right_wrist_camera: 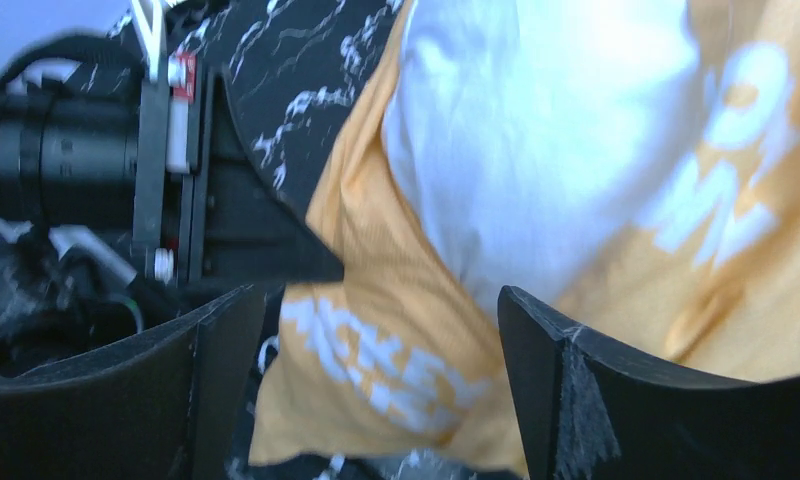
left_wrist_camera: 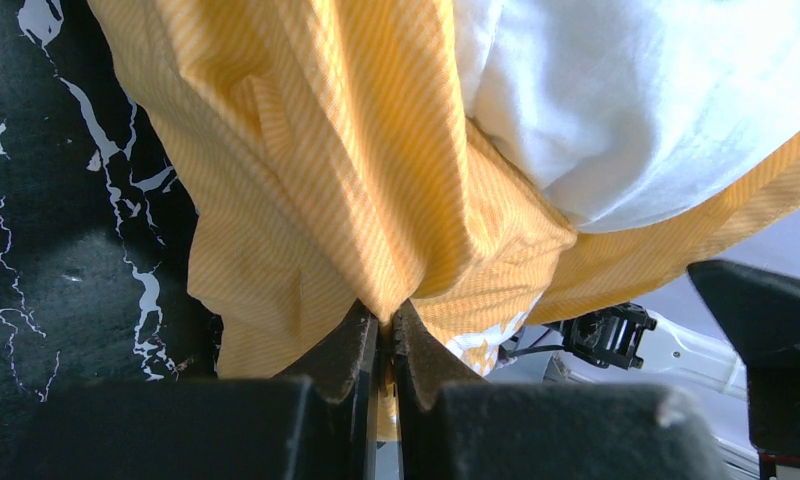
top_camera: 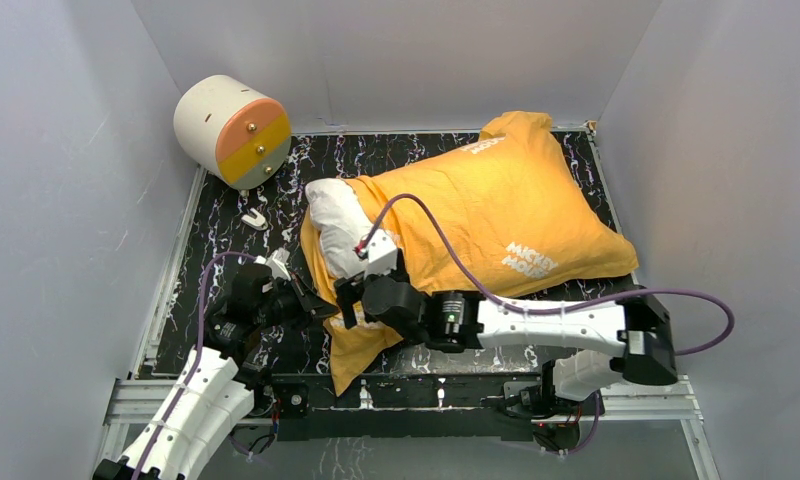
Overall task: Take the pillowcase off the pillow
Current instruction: Remove the pillow from the pillowcase.
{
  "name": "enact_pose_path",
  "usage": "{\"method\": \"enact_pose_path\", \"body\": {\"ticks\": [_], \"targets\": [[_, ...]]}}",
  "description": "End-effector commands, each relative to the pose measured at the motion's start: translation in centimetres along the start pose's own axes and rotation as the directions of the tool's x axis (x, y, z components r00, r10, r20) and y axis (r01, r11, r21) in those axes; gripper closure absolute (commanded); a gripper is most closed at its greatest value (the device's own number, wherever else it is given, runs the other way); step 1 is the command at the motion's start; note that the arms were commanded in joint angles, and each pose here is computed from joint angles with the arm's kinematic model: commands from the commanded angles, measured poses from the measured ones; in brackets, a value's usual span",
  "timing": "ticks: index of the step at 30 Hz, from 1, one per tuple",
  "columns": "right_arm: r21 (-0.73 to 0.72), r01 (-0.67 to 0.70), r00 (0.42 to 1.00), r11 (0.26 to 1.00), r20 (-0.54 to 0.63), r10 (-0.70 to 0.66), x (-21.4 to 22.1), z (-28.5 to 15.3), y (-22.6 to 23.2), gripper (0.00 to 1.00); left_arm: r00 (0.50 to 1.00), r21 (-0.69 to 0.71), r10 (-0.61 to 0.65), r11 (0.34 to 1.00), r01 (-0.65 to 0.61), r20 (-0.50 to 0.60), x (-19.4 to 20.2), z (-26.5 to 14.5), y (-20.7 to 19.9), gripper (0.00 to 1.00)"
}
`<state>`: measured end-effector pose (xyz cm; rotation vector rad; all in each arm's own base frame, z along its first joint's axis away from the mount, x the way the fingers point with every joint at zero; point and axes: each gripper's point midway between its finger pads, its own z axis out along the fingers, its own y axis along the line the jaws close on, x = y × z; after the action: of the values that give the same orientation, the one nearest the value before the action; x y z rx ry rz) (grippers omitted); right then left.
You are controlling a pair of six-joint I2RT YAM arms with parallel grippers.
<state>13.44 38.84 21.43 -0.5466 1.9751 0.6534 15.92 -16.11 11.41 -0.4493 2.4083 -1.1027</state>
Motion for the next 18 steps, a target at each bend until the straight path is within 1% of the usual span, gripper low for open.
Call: {"method": "enact_pose_path", "body": {"ticks": [1,3,5,8,10,13,15,16,17,18], "targets": [[0.111,0.046,0.981,0.993,0.185,-0.066,-7.4,1.7,0.9,0.04,1.0,0.025,0.012,1.0,-0.012,0.008,-0.2,-0.3,-0.8,1.0],[0.17,0.091,0.981,0.981,0.155,-0.118,-7.6,3.7,0.6,0.01,1.0,0.023,0.004,1.0,-0.004,0.009,-0.1,-0.3,-0.7,1.0],[0.203,0.077,0.985,0.976,0.138,-0.106,-7.7,5.8,-0.3,0.01,1.0,0.021,-0.004,1.0,0.004,0.014,-0.2,-0.3,-0.6,1.0],[0.204,0.041,0.996,0.978,0.072,-0.057,-5.7,9.6,-2.4,0.01,1.0,0.023,-0.003,1.0,0.003,0.018,-0.3,-0.3,-0.7,1.0],[0.259,0.049,0.999,0.965,0.008,-0.053,-3.7,11.4,-4.3,0.01,1.0,0.024,0.002,1.0,-0.002,0.019,-0.3,-0.3,-0.7,1.0],[0.415,0.103,0.995,0.904,-0.061,-0.085,-1.2,12.7,-7.2,0.01,1.0,0.019,0.001,1.0,-0.001,0.019,-0.3,-0.2,-0.6,1.0],[0.49,0.138,0.99,0.861,-0.09,-0.107,-0.2,13.1,-8.7,0.03,1.0,0.013,-0.001,1.0,0.0,0.02,-0.4,-0.1,-0.4,1.0],[0.514,0.147,0.989,0.845,-0.102,-0.11,0.1,13.4,-9.4,0.1,1.0,0.009,-0.003,1.0,0.003,0.019,-0.3,-0.1,-0.3,1.0],[0.54,0.124,0.991,0.833,-0.105,-0.08,0.3,13.8,-10.3,0.18,1.0,0.01,-0.005,1.0,0.005,0.019,-0.3,-0.1,-0.3,1.0],[0.544,0.093,0.992,0.834,-0.119,-0.033,0.5,14.1,-11.1,0.3,1.0,0.011,-0.006,1.0,0.005,0.017,-0.3,0.0,-0.4,1.0]]}}
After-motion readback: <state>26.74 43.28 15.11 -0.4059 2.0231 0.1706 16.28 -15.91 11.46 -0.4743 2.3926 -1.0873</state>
